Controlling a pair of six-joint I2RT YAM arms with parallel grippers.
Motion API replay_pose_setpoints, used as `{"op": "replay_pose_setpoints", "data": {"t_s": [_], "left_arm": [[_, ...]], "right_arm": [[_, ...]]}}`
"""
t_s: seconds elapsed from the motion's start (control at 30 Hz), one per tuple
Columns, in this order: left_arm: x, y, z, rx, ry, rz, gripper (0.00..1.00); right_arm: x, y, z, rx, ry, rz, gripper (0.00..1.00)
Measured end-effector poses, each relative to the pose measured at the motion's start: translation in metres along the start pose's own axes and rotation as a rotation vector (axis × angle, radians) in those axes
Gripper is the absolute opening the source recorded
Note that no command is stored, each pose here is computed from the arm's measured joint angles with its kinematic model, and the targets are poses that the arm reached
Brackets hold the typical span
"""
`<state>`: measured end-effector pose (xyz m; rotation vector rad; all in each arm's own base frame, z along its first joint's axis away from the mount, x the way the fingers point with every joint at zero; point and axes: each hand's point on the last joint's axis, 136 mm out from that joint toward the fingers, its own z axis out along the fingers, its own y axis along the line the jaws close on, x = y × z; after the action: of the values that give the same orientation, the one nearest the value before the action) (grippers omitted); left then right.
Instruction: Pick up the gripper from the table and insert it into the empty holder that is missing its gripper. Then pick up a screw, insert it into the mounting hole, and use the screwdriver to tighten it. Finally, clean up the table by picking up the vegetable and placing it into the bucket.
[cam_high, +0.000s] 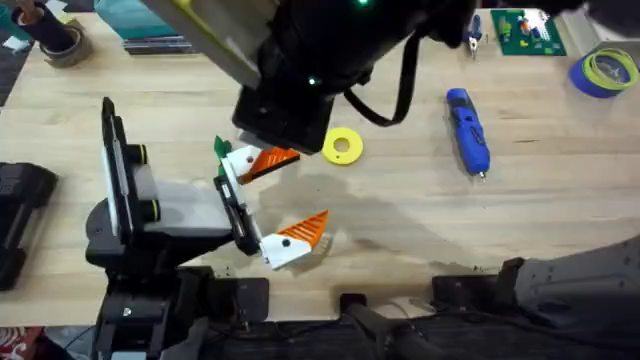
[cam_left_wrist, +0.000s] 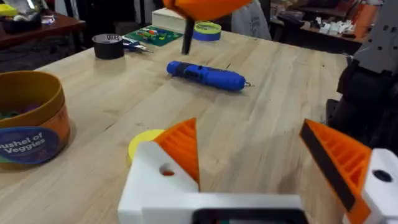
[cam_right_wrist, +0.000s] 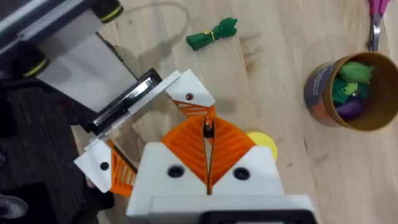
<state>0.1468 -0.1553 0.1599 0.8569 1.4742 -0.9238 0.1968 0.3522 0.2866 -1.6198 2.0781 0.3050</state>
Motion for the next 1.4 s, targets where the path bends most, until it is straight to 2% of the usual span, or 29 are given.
{"op": "replay_pose_setpoints", "data": {"t_s": [0.53,0.7,1.4], "left_arm": [[0.000,0.000,0.000,0.000,0.000,0.000,0.985],[0.000,0.000,0.000,0.000,0.000,0.000,0.985],[0.000,0.000,0.000,0.000,0.000,0.000,0.986]], "right_arm": [[-0.006,0.004,0.030,-0.017,0.031,-0.024,0.005],[-0.012,0.003,0.031,-0.011,0.010,-0.026,0.005],[-0.005,0.019,0.047,-0.078,0.024,-0.039,0.005]]}}
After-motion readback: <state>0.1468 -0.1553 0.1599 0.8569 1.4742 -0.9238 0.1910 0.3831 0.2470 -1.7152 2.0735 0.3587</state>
